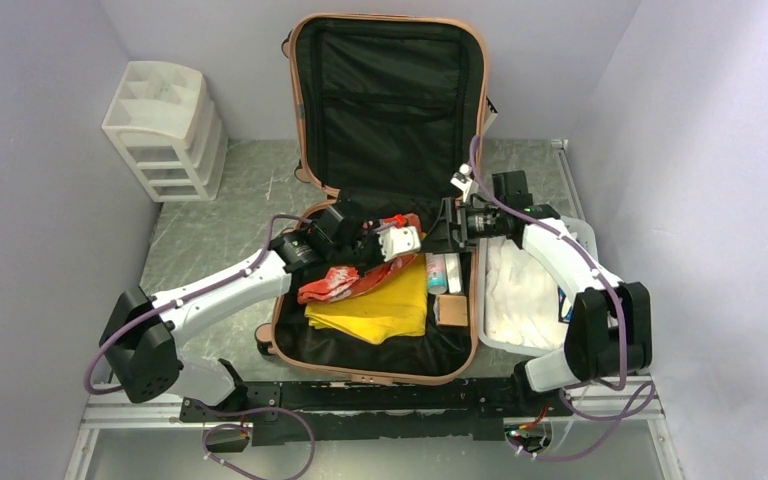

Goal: Open, take out, and arrange the luggage
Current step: Pick up the clothes from the luggage.

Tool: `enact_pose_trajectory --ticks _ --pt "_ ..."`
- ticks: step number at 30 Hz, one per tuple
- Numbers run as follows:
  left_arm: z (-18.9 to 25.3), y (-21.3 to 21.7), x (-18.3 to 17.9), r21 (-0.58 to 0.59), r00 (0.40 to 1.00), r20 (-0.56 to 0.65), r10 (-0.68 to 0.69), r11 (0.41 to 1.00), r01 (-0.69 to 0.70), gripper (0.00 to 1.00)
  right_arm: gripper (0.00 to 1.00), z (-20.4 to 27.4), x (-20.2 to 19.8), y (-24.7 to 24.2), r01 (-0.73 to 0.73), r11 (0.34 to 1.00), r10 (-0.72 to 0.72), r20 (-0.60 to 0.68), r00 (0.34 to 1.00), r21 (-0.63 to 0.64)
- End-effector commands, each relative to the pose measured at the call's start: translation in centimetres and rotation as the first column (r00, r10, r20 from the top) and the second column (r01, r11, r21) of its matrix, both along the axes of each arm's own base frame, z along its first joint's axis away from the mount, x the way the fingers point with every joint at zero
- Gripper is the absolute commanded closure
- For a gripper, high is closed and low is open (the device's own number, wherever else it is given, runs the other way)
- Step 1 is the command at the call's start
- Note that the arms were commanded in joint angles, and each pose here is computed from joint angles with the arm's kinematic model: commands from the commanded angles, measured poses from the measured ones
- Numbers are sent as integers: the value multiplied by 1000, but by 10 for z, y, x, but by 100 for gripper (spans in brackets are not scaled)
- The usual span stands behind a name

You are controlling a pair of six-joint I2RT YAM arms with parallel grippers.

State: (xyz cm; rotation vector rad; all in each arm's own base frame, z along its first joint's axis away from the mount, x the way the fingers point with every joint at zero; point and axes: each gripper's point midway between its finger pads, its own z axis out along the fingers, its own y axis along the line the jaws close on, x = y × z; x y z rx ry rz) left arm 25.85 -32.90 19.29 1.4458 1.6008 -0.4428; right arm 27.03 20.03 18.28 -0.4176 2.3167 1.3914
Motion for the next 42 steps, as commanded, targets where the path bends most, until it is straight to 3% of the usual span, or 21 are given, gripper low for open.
enact_pose_trajectory --ticks 1,8,20,27,39,42 --pt "19 8 19 -81 997 21 75 994 -73 95 0 -6 4 22 10 999 -6 -118 993 37" --pt "34 18 21 -133 997 -2 79 988 -79 95 0 -36 6 33 48 998 -38 -250 968 30" --pt "36 14 6 -162 999 -48 -4 987 -4 95 0 -48 18 64 74 992 -29 -392 920 101" --pt "37 9 -1 -173 996 -68 -52 984 40 95 0 -42 18 75 98 988 -47 -363 931 123" --pt "47 6 -7 -190 991 -82 -102 978 85 92 0 -59 0 63 160 986 -135 -318 938 54" --pt "50 6 -10 -196 990 -84 -116 976 98 83 2 -58 1 63 162 985 -138 -307 942 52"
